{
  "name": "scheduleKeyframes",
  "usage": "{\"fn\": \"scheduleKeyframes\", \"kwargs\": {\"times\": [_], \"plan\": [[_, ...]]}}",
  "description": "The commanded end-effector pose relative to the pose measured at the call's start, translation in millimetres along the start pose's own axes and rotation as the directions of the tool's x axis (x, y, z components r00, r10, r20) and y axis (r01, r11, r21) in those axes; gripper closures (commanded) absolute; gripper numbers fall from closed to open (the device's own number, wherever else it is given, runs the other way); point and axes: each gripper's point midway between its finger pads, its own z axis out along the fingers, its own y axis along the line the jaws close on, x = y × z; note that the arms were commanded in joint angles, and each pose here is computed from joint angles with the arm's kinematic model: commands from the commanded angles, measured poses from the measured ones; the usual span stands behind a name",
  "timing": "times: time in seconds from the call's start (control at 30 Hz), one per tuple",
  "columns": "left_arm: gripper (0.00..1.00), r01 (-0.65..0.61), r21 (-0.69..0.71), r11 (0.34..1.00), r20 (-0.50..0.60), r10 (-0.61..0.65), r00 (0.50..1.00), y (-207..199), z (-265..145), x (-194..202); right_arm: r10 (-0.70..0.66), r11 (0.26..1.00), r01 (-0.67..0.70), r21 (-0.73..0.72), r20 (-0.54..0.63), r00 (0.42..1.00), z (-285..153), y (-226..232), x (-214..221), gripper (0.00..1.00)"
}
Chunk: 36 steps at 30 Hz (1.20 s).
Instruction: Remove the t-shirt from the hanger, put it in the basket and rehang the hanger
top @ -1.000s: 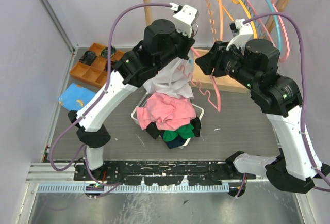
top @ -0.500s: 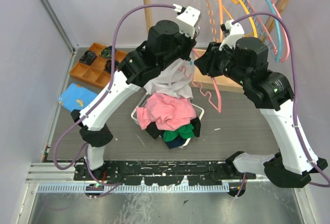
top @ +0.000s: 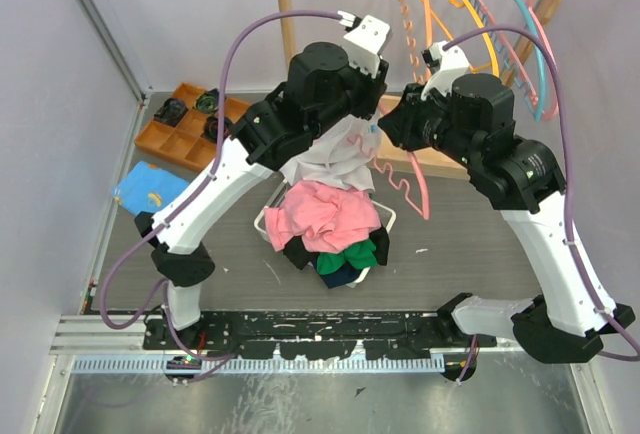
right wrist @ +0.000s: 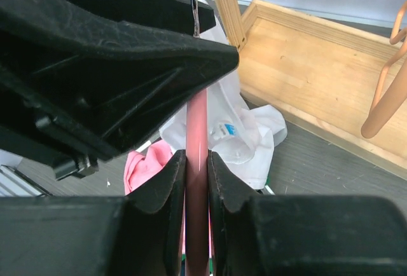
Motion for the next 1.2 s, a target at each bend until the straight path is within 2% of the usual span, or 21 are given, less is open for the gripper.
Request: {"fn": "scheduleKeyframes", "kwargs": {"times": [0.0,0.07,0.43,0.57,0.7,0.8,1.17], "plan": [[0.50,0.031,0.029,0.999,0.125,-0.034,0.992,0.9,-20.7,-41.3,-0.004,0.999,0.011,-0.048,0.132,0.991,-13.8,10.4,-30.9,0.99],[0.40,0.031,0.019,0.999,0.133,-0.033,0.991,6.2,-23.8,-44.3,0.000,0.999,0.007,-0.053,0.144,0.990,-16.3,11.6,-33.7,0.99],[0.23,0.071,0.050,0.996,0.265,-0.082,0.961,23.4,-73.2,-59.3,0.030,0.998,-0.017,-0.061,0.214,0.976,-26.8,13.3,-47.9,1.00],[0.19,0.130,0.052,0.990,0.215,-0.138,0.967,38.9,-73.8,-33.2,0.033,0.997,-0.015,-0.075,0.243,0.969,-33.7,15.9,-54.7,0.99],[0.15,0.115,0.082,0.990,0.172,-0.128,0.977,35.9,-68.2,-10.5,0.035,0.995,-0.010,-0.096,0.264,0.964,-40.2,19.5,-58.5,0.99],[0.01,0.129,0.099,0.987,0.153,-0.143,0.978,31.3,-63.7,-0.6,0.033,0.993,-0.001,-0.118,0.276,0.961,-45.5,23.3,-60.2,0.99],[0.02,0.140,0.097,0.985,0.108,-0.150,0.983,28.8,-48.1,21.1,0.041,0.989,0.004,-0.151,0.293,0.955,-53.1,28.3,-60.8,0.99]]}}
